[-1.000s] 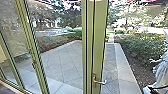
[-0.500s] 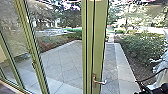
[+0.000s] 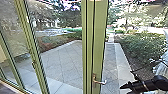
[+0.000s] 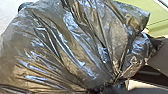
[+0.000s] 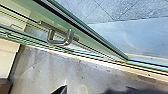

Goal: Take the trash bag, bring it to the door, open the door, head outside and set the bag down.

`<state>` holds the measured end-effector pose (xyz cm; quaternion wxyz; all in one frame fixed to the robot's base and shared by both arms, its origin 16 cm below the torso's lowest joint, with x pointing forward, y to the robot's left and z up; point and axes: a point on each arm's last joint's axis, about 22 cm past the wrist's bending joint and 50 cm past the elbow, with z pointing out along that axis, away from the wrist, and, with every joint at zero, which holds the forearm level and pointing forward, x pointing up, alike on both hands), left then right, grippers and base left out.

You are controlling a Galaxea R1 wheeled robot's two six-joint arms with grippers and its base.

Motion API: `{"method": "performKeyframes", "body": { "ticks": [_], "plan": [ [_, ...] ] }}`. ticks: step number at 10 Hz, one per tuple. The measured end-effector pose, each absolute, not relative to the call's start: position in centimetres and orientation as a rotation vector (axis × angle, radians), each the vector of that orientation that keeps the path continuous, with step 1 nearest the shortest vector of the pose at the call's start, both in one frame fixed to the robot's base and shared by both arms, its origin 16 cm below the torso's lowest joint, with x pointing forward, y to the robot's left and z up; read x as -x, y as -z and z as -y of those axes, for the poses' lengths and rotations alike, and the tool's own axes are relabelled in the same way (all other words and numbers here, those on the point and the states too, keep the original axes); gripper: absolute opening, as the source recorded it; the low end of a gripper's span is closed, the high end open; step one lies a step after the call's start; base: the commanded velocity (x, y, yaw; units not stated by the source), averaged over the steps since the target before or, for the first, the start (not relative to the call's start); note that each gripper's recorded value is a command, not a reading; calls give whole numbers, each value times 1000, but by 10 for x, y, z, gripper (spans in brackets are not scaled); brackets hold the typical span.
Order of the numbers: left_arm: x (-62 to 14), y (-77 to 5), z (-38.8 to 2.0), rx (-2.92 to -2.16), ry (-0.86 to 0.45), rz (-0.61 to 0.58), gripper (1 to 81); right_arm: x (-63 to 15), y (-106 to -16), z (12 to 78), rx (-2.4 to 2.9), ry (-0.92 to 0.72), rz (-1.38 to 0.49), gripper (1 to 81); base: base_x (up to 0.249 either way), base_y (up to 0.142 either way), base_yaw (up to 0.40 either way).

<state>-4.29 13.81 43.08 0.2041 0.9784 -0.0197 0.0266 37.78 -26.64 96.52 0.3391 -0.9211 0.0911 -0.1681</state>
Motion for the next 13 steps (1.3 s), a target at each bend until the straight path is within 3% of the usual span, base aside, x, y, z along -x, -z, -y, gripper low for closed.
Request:
{"method": "performKeyframes", "body": {
  "ticks": [13],
  "plan": [
    [43, -430, -140, -2733, -64, 34, 10, -479, -947, 197, 2373, 354, -414, 811, 0, 0, 0]
  ]
}}
